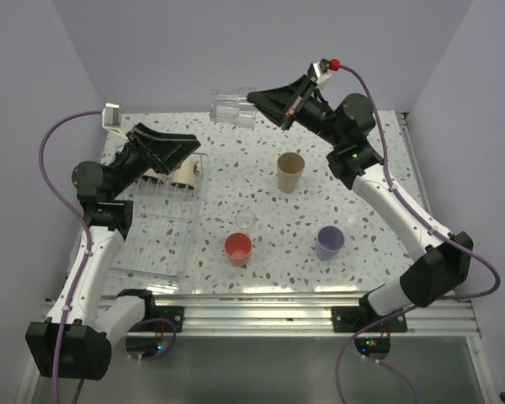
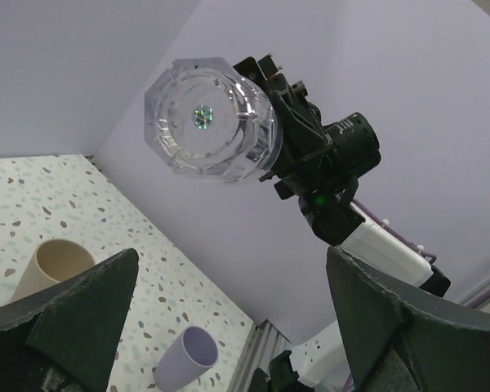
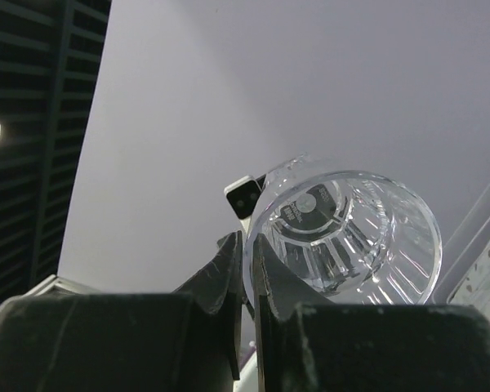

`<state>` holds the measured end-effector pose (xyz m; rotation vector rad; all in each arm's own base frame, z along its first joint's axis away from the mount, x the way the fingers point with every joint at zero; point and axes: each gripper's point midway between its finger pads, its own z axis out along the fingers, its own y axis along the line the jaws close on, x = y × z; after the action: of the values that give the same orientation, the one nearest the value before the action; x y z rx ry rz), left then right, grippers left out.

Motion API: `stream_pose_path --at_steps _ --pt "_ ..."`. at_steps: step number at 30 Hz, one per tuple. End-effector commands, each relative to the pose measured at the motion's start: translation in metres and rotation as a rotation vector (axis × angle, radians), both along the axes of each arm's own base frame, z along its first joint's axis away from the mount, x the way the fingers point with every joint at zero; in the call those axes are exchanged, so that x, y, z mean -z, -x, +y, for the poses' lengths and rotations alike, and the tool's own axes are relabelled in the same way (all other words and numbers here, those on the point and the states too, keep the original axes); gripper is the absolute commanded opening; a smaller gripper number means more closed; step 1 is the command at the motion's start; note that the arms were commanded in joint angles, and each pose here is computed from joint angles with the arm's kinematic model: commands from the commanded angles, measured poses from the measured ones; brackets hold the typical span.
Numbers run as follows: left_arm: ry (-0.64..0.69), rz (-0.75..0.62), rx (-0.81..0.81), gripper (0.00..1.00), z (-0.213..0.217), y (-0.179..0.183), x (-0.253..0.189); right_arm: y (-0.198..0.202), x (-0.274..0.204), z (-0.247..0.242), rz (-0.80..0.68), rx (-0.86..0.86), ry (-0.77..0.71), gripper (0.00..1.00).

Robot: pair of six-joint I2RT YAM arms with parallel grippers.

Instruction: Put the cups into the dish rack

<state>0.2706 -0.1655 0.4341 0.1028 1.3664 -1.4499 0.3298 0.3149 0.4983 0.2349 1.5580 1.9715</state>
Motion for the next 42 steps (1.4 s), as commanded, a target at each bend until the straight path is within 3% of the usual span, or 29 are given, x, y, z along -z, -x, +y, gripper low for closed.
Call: stream_pose_path --at_steps 1,15,18,19,25,27,28,31,33,34,35,38,40,42 --pt "0.007 -0.119 0.035 1.00 -0.001 0.010 -0.032 0.036 -0.040 0.008 -0.102 -0.095 -0.099 0.00" --pt "-0.048 -0.133 0.030 1.00 -0.002 -0.003 -0.047 0.048 -0.026 0.045 -0.085 -0.172 -0.067 0.00" --pt "-0.065 -0.129 0.036 0.94 -0.003 -0.004 -0.049 0.044 -0.025 0.048 -0.085 -0.166 -0.070 0.00" --pt "-0.071 -0.125 0.038 0.84 -0.004 -0.005 -0.048 0.044 -0.026 0.048 -0.089 -0.166 -0.072 0.00" --pt "-0.095 -0.104 0.032 0.60 -0.004 -0.010 -0.047 0.039 -0.026 0.055 -0.085 -0.182 -0.071 0.00" --pt "-0.101 -0.088 0.023 0.44 -0.004 -0.015 -0.044 0.040 -0.024 0.057 -0.082 -0.197 -0.063 0.00" --pt "-0.105 -0.088 0.017 0.24 -0.003 -0.017 -0.046 0.041 -0.023 0.057 -0.083 -0.200 -0.060 0.00" --pt "-0.125 -0.061 -0.011 0.04 -0.001 -0.025 -0.045 0.043 -0.012 0.060 -0.078 -0.218 -0.025 0.00" --pt "-0.156 -0.032 -0.046 0.00 0.003 -0.030 -0.042 0.043 0.004 0.064 -0.069 -0.229 0.042 0.00" --pt "-0.171 -0.015 -0.064 0.00 0.005 -0.034 -0.040 0.044 0.014 0.064 -0.043 -0.233 0.079 0.06" --pt "-0.190 0.053 -0.091 0.00 0.009 -0.039 -0.028 0.044 0.022 0.064 -0.037 -0.231 0.107 0.39" --pt "-0.296 0.105 -0.187 0.00 0.022 -0.046 -0.011 0.044 0.048 0.060 -0.055 -0.193 0.234 0.76" --pt "-0.338 0.125 -0.239 0.00 0.030 -0.045 -0.010 0.040 0.057 0.053 -0.049 -0.161 0.289 0.87" --pt "-0.420 0.190 -0.329 0.00 0.045 -0.046 0.006 0.037 0.068 0.042 -0.052 -0.133 0.357 0.91"
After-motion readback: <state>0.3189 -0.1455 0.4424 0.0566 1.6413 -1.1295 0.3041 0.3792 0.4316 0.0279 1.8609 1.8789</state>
